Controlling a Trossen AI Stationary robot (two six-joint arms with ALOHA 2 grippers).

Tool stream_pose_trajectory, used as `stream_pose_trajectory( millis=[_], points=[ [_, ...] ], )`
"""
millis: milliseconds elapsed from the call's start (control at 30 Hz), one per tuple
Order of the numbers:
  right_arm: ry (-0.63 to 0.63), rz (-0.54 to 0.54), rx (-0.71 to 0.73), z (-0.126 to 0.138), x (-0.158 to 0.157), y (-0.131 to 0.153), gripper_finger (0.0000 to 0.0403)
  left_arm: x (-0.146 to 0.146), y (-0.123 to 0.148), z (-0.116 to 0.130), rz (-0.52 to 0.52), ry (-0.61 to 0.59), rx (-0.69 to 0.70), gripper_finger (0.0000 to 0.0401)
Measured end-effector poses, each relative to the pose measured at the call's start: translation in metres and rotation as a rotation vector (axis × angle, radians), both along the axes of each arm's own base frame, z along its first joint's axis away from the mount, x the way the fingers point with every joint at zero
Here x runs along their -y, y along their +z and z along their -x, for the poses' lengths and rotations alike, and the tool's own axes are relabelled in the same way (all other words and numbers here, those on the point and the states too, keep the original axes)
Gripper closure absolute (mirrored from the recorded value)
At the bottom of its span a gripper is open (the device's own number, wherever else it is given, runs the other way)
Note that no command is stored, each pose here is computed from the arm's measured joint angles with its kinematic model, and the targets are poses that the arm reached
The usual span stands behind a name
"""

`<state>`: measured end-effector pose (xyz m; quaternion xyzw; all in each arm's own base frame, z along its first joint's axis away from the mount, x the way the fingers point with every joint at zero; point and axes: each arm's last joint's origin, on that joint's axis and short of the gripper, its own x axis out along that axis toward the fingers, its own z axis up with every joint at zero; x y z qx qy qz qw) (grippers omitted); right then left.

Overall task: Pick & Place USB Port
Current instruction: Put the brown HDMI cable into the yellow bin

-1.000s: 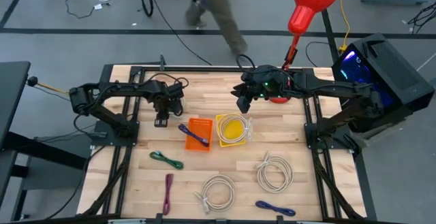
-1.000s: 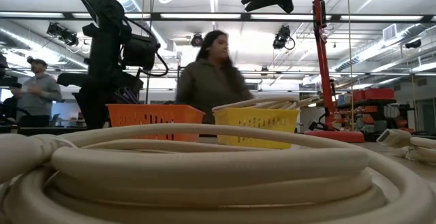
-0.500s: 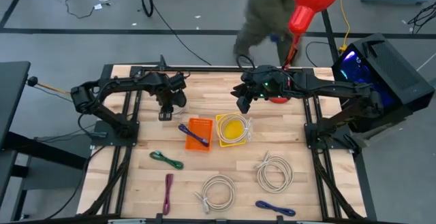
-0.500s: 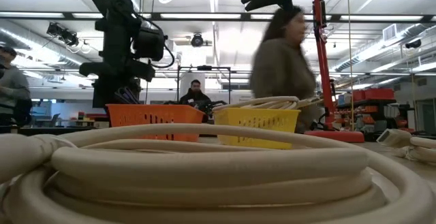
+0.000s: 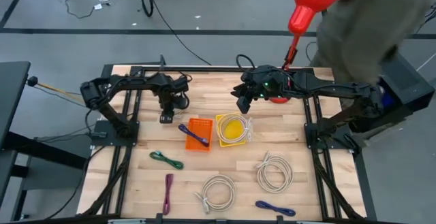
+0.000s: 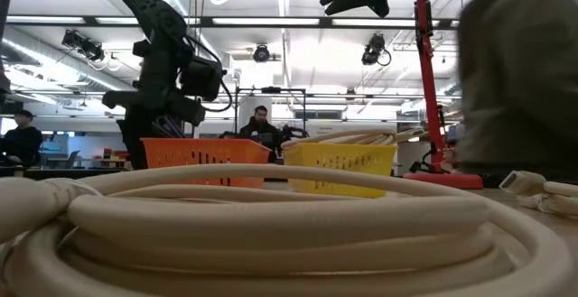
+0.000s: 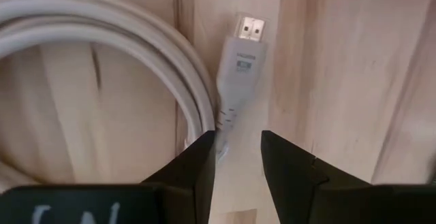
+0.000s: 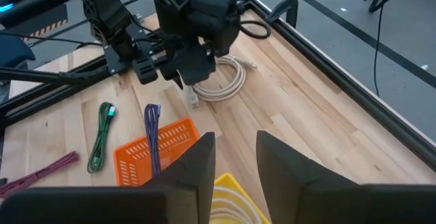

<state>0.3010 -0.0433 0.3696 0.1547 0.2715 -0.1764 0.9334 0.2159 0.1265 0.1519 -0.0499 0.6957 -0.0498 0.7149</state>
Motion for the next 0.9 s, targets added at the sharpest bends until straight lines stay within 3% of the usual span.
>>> stream_pose_trajectory(
  millis=[533,733,833,900],
  points=[
    [0.000,0.000,-0.003,0.000,0.000,0.000,0.0293,-0.005,-0.006,-0.006,-0.043,-0.012,0.021,0.0277],
    [-0.009,-0.016,-0.001,0.000,0.000,0.000,0.0293,-0.007,-0.021,-0.009,-0.042,-0.007,0.032,0.0281],
    [-0.009,-0.020,0.000,0.000,0.000,0.000,0.0293,-0.008,-0.026,-0.010,-0.046,-0.007,0.016,0.0305],
    [-0.010,-0.020,0.000,0.000,0.000,0.000,0.0293,-0.008,-0.026,-0.010,-0.051,-0.007,0.014,0.0345]
  ],
)
